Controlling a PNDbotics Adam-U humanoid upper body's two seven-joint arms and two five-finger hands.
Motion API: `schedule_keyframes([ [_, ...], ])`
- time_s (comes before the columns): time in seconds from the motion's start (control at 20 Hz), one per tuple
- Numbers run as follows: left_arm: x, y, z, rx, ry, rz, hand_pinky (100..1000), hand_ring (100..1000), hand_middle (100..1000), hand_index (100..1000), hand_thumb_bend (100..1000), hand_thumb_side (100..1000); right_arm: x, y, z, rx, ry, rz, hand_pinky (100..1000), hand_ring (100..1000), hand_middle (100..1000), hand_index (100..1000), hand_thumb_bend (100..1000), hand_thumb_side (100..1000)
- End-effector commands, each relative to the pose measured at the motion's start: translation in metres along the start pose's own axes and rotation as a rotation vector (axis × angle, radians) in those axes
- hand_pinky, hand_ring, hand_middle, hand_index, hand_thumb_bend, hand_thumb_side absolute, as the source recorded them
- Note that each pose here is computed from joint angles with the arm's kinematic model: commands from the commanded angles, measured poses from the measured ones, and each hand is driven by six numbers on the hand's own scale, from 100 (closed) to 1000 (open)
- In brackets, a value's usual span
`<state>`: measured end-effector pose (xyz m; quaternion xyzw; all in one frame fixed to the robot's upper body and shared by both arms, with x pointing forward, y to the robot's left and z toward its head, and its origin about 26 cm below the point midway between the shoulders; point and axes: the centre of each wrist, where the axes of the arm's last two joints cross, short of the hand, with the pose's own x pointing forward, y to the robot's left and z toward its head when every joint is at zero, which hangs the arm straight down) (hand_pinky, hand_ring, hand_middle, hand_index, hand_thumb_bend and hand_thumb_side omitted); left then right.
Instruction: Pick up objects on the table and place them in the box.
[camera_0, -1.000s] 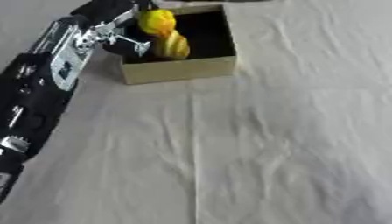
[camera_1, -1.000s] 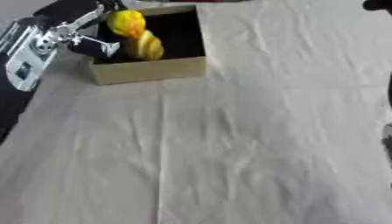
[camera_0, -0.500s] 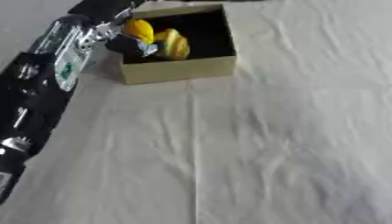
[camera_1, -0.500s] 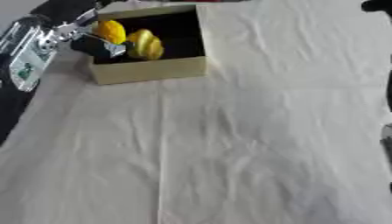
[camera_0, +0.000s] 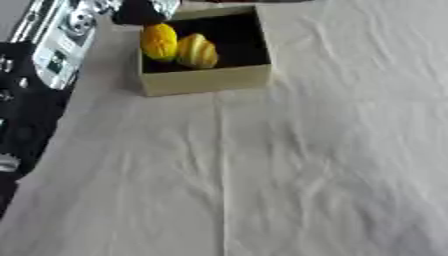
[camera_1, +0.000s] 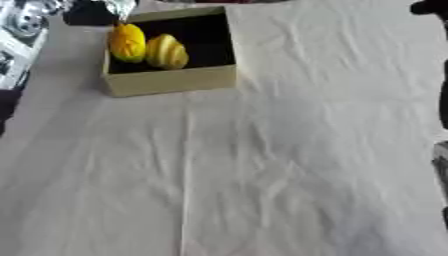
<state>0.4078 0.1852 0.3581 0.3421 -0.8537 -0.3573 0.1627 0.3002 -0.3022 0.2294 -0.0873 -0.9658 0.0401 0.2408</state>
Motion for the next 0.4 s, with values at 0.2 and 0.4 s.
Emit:
schedule_keyframes([
  [0.2, 0.052, 0.099, 0.056, 0.451, -0.114, 0.343, 801, 851, 799, 908, 100, 536, 0.012, -0.013, -0.018, 0.001, -0.103, 0.060, 851, 654, 692, 779, 100, 476],
  [0.4, 0.032, 0.101, 0.086, 0.608, -0.162, 0.428, 797, 840, 791, 896, 100, 518, 0.015, -0.018, -0.023, -0.010, -0.141, 0.085, 848, 664, 700, 781, 100, 454],
])
